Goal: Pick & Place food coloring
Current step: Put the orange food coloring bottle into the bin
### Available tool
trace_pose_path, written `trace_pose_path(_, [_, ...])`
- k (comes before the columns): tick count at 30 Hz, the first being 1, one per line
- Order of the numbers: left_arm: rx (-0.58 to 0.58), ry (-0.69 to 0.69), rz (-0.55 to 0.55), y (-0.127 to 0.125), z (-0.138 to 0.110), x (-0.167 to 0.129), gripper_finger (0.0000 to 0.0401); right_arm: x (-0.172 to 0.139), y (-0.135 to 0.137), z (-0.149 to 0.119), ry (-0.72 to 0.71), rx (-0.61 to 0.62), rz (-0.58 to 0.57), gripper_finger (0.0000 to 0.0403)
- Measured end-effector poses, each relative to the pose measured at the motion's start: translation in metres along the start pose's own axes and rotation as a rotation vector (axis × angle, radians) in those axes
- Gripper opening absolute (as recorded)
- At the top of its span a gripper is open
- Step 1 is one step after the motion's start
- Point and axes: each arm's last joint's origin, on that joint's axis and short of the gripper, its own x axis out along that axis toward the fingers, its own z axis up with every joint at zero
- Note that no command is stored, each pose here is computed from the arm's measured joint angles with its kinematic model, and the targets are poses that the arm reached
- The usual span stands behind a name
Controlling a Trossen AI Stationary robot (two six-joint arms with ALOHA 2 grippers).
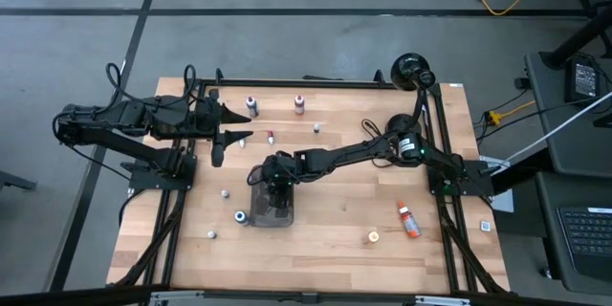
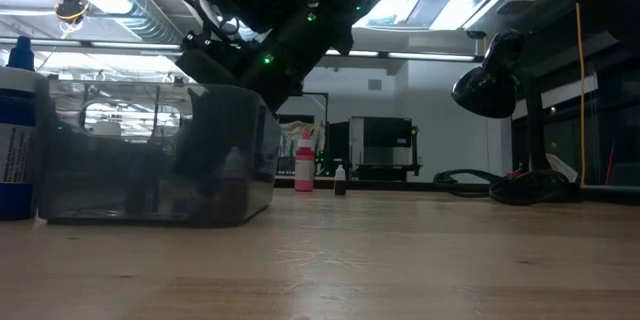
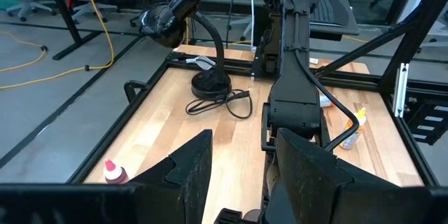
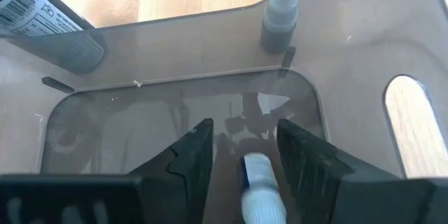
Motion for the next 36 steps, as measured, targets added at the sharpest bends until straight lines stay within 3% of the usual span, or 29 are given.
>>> trace_pose_path(18, [0.01, 0.022, 0.003, 0.0, -0.002, 0.0, 0.0155, -0.009, 0.0, 0.01, -0.035, -0.019, -0.025, 0.0162])
trace_pose_path(29, [0.046, 0.027, -0.003, 0.0, -0.003, 0.0, 0.0155, -0.052, 0.009, 0.051, 0.015, -0.015, -0.032, 0.0162])
trace_pose_path(36, [0.041, 0.027, -0.003, 0.0, -0.003, 0.0, 0.0155, -0.085, 0.013, 0.07, 0.059, 0.059, -0.038, 0.0162])
